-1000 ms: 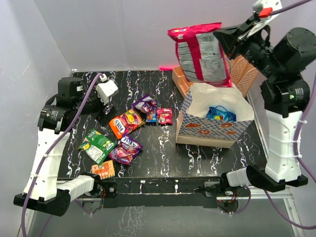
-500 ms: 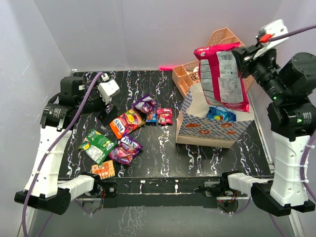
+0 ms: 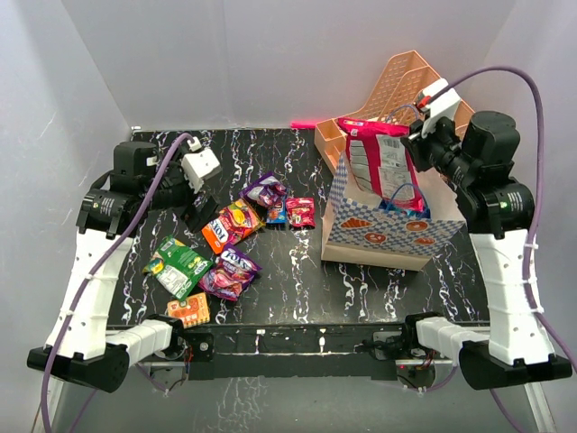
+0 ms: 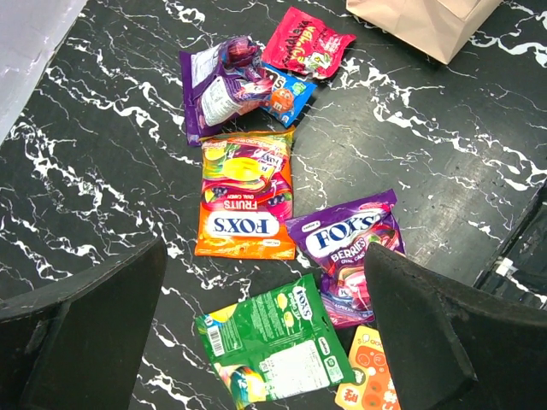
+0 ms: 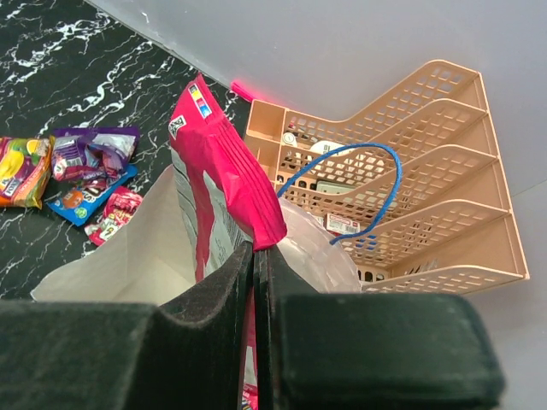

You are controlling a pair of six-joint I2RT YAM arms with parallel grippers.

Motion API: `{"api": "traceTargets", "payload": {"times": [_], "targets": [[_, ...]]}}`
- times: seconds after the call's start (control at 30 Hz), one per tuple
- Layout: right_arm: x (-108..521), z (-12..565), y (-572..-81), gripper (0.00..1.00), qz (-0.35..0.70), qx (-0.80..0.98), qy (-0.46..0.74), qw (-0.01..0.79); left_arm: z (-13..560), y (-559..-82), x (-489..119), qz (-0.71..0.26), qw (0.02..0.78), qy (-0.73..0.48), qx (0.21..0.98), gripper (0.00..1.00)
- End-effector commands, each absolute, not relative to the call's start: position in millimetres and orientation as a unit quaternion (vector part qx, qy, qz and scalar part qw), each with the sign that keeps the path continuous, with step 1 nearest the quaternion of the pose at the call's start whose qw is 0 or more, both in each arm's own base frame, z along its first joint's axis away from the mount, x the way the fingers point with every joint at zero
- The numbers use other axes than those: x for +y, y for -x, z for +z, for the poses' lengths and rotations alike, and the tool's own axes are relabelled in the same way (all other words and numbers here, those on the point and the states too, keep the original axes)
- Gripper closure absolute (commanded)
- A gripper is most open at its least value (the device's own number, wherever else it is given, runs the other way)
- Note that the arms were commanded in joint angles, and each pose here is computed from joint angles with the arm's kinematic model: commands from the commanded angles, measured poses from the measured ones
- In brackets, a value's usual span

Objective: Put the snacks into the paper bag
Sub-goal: Place the snack in the paper bag.

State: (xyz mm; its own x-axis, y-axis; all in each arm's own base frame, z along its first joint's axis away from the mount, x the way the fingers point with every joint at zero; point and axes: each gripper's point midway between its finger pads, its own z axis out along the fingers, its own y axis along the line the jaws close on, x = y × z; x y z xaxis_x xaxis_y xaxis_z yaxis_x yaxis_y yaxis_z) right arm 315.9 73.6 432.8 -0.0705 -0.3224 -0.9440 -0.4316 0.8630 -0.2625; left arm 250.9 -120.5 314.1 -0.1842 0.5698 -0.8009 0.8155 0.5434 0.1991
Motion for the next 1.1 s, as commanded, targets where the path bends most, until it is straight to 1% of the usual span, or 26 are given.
{"api": "traceTargets", "payload": {"times": [0.0,0.2,0.43,0.6,0.77,1.07], "targets": [[72.7,466.0,-290.6,0.92,0.028,0.679,0.277,0.680,313.9,-245.2,-124.6,-0.153,0.447,-0.467,0.748,0.02],[67.8,443.9,-275.6,0.92,0.024,0.693,0.283,0.662,310.3,-244.5,-127.8,-0.162,0.441,-0.473,0.745,0.02],[61.8,446.5,-263.2,0.92,0.021,0.694,0.270,0.668,307.8,-244.2,-130.7,-0.172,0.435,-0.477,0.744,0.02],[54.7,450.6,-266.3,0.92,0.012,0.698,0.246,0.673,307.8,-243.2,-132.2,-0.178,0.432,-0.479,0.743,0.02],[43.0,426.9,-268.1,0.92,-0.006,0.717,0.228,0.658,308.2,-241.5,-133.1,-0.181,0.432,-0.482,0.740,0.02],[32.7,386.1,-251.6,0.92,-0.034,0.741,0.251,0.621,307.2,-243.2,-136.2,-0.190,0.427,-0.484,0.739,0.01]]}}
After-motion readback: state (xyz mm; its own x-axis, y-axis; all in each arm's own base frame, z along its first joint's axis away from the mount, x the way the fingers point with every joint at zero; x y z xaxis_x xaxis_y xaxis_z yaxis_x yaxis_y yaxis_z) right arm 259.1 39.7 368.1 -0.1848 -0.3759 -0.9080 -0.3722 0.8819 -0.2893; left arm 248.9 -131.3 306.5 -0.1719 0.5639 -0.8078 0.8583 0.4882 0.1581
